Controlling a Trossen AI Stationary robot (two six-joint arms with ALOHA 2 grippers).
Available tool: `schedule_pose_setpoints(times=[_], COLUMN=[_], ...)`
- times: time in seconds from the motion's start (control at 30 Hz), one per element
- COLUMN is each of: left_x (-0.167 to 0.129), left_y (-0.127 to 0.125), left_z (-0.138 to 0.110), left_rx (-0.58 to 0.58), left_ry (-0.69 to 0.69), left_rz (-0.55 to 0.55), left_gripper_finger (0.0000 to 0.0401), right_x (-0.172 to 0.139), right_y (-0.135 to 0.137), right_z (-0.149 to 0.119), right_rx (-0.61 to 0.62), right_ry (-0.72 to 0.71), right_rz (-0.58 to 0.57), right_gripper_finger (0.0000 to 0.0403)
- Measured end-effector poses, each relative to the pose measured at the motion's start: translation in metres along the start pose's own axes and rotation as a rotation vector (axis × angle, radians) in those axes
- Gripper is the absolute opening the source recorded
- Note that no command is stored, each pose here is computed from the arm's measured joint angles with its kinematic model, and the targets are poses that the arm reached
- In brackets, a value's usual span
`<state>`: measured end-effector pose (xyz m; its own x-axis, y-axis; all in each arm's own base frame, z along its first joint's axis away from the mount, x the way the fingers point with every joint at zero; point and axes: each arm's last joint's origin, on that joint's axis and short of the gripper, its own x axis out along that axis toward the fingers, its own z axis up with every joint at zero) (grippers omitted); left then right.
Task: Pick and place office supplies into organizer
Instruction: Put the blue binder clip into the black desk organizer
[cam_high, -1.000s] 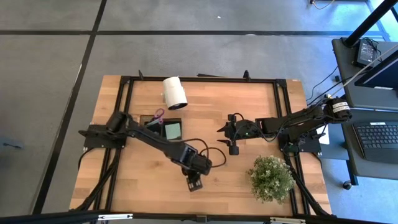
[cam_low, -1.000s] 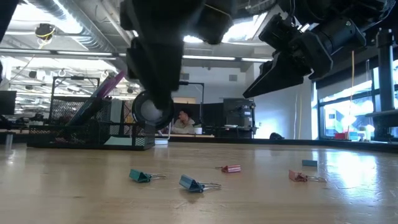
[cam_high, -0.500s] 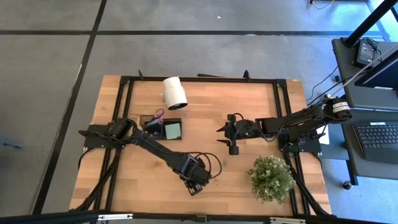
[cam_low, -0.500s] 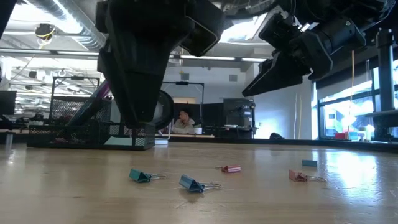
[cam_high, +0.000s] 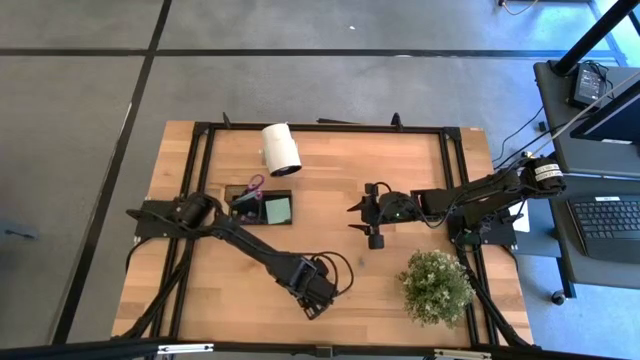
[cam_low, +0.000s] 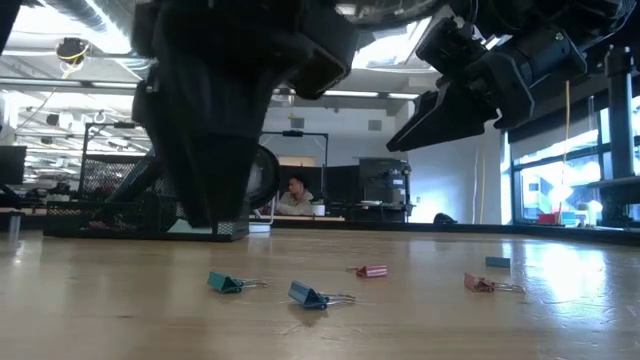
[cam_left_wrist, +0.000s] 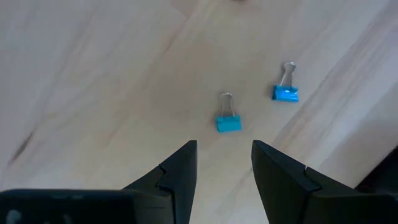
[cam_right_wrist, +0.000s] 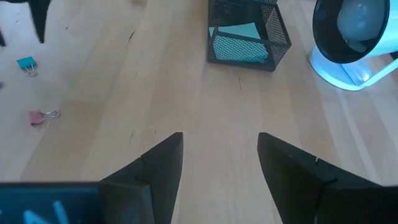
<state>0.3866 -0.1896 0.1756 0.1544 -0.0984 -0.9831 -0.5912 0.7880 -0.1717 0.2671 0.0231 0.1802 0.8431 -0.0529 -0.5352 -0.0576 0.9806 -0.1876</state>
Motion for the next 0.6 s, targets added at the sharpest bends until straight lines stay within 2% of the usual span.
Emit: schedule_pose_setpoints(times=[0.3, 0.6], left_x=[0.008, 0.023], left_y=[-0.005, -0.006], left_z=[0.001, 0.001], left_rx=[-0.015, -0.008], left_ry=[-0.013, 0.033], left_rz=[-0.028, -0.012], left_gripper_finger=[0.0145, 0.0126], right_x=[0.0, 0.0], right_y=[0.0, 0.0], right_z=[0.0, -0.001], right_rx=[-0.001, -0.001], right_ry=[0.002, 0.007], right_rz=[0.0, 0.001], right_gripper_finger=[0.021, 0.021])
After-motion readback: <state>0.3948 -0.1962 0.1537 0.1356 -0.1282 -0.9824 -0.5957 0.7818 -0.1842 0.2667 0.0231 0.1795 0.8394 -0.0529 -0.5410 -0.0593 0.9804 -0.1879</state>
